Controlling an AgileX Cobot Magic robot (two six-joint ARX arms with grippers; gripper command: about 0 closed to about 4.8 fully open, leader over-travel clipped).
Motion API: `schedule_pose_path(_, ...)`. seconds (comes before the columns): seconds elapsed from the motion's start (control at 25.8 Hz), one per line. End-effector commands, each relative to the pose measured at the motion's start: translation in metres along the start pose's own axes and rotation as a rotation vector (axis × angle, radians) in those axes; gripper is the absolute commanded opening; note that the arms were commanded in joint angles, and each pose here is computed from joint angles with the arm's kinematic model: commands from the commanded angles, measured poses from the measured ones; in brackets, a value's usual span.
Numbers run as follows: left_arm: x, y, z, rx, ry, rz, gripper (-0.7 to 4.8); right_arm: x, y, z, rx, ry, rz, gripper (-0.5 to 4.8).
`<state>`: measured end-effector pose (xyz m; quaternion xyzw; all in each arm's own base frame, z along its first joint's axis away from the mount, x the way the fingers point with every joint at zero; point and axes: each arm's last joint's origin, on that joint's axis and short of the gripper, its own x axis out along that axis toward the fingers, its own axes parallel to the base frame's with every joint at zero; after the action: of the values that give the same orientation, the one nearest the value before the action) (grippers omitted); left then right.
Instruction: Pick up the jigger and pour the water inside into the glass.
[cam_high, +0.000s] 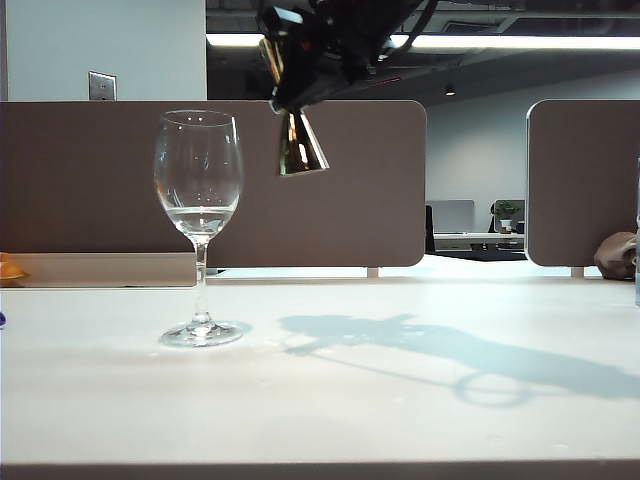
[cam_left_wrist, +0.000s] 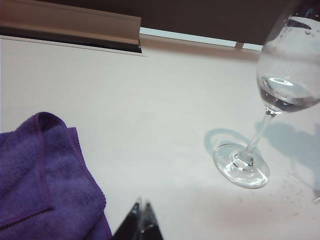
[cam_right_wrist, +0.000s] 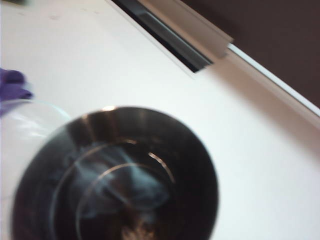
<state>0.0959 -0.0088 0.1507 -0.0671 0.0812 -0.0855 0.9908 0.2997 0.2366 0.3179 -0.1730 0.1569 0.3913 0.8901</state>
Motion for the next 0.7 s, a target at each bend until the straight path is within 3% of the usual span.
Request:
schedule_pose_path(0.04, 0.000, 0.000, 0.001, 0.003, -0.012, -0.003, -0.05, -0.003, 0.005, 0.008, -0.044, -0.028, -0.037, -0.06)
schedule_pose_path(0.5, 0.000, 0.000, 0.001, 0.003, -0.011, -0.005, -0.05, 0.012, 0.002, 0.035, -0.054, -0.012, -0.044, -0.06)
schedule_pose_path(0.7, 0.000, 0.000, 0.001, 0.003, -0.011, -0.005, -0.05, 0.013, 0.001, 0.034, -0.113, 0.001, -0.067, -0.06)
